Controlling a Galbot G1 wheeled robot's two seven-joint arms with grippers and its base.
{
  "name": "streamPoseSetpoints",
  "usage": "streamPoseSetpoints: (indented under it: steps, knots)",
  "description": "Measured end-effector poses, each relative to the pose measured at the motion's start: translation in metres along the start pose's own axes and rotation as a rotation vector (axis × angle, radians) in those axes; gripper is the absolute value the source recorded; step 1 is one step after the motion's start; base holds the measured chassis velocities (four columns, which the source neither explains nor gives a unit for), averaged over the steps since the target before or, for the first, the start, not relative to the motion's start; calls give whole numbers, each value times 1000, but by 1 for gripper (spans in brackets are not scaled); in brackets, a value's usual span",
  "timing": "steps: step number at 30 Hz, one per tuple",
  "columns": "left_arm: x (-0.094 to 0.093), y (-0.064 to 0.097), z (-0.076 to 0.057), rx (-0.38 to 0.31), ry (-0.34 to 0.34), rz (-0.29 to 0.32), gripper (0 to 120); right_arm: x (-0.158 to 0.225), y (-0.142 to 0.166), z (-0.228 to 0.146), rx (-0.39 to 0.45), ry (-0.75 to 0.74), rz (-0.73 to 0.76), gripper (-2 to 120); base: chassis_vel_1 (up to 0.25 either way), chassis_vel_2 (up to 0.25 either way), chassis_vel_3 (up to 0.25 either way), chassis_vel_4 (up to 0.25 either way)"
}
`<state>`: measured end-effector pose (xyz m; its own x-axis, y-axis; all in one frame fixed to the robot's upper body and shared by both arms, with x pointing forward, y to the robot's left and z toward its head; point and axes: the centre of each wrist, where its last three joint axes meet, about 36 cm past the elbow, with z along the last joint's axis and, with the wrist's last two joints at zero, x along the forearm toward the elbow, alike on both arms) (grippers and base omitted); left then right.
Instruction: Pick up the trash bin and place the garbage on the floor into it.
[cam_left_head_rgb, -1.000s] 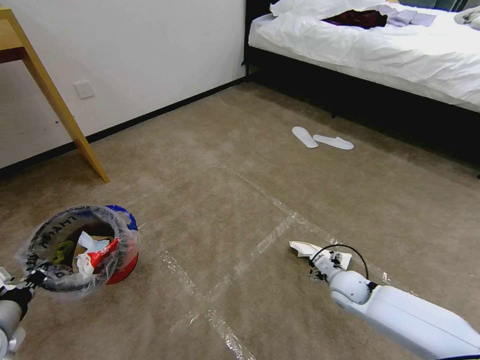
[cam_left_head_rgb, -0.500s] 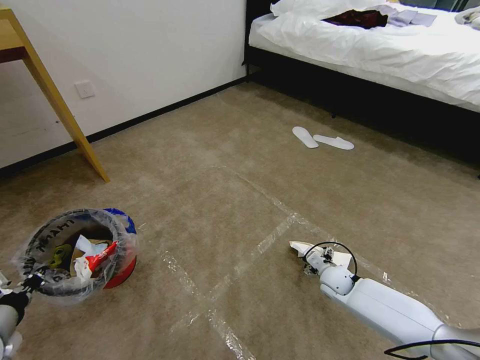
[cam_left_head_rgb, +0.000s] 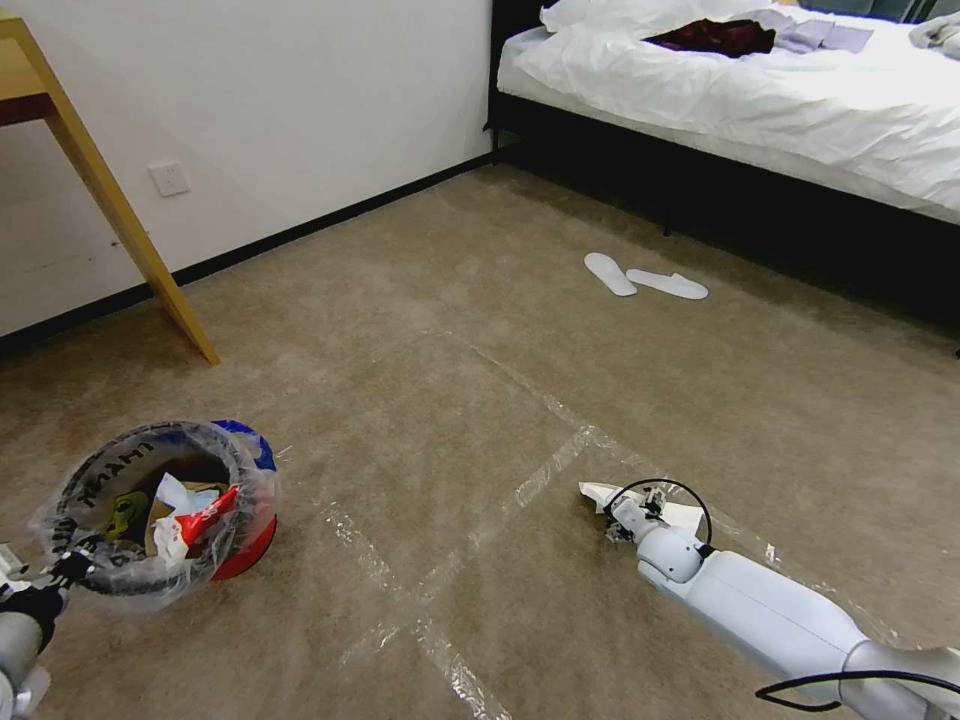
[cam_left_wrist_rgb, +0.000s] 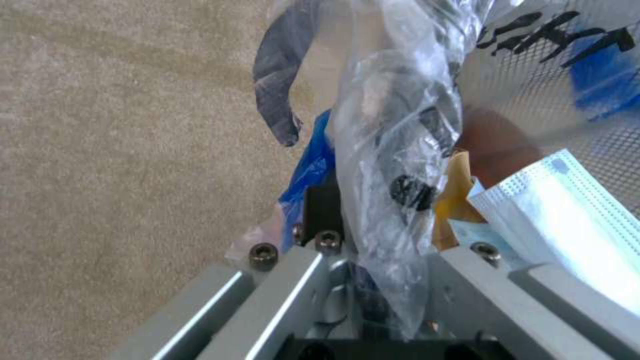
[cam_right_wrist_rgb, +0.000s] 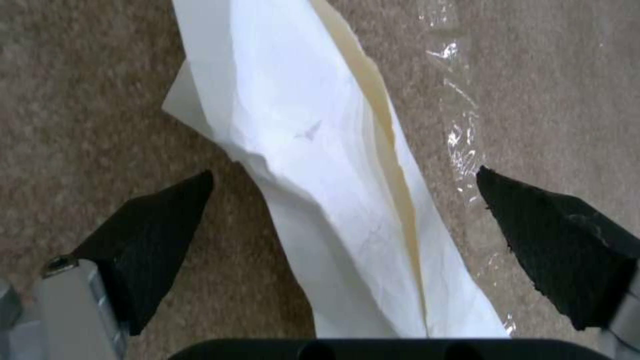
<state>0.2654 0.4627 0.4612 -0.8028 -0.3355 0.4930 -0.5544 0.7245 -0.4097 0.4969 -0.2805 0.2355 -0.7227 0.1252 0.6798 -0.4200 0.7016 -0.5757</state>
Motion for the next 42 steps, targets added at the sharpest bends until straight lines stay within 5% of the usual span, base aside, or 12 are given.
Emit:
streamPoseSetpoints:
  steps: [13, 20, 42]
  knots:
    - [2, -1, 0, 0, -3, 3, 0, -6, -5, 4, 1, -2, 13, 99, 0, 0, 0, 0]
    - [4, 0, 0, 2, -5, 1, 0, -12, -3, 5, 6, 0, 14, 88, 0, 0, 0, 0]
    - [2, 1, 4, 9, 1, -2, 0, -18, 0, 8, -16, -40, 20, 7, 0, 0, 0, 0]
